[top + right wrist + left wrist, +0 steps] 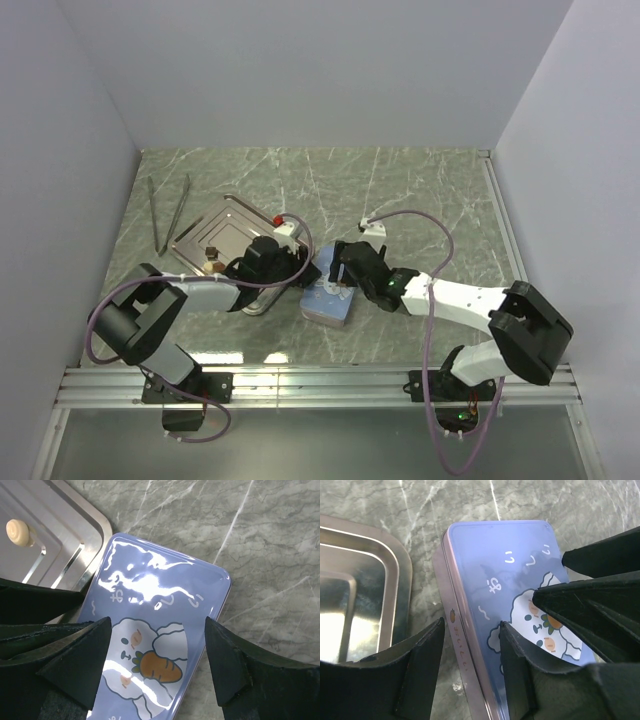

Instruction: Pack the chocolate

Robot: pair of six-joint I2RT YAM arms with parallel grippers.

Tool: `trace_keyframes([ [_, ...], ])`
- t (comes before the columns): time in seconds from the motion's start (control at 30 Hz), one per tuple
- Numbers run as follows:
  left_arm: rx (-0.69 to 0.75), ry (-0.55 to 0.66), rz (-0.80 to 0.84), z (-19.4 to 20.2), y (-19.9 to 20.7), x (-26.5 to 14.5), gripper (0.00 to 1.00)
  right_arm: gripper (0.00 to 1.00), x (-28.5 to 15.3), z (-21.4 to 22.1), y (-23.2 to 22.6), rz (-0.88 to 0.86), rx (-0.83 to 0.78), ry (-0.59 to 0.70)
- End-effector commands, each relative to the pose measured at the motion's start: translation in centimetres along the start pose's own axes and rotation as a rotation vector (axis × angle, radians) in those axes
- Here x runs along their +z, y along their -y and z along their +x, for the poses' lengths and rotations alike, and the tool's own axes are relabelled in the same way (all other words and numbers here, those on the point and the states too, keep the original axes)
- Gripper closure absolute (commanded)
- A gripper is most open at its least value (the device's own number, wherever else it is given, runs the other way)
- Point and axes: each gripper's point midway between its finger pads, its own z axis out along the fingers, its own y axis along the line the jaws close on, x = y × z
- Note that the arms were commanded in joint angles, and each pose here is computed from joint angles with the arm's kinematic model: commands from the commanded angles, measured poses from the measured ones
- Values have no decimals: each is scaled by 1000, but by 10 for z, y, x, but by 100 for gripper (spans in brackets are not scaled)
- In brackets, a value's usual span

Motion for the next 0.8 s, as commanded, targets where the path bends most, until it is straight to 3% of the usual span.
trace_keyframes([
  [0.0,-3,-24,-64,11,-11,-6,47,19,1,3,-16,-33,12,-27],
  [0.3,-4,-26,-97,16,-16,-9,47,19,-22,-9,-32,-3,-26,25],
  [0.6,-6,-22,-101,17,-17,-11,47,19,-34,28,-64,3,-154,-27],
  [0.77,-5,-21,-100,17,-16,-12,47,19,-28,52,-58,46,-204,-71],
])
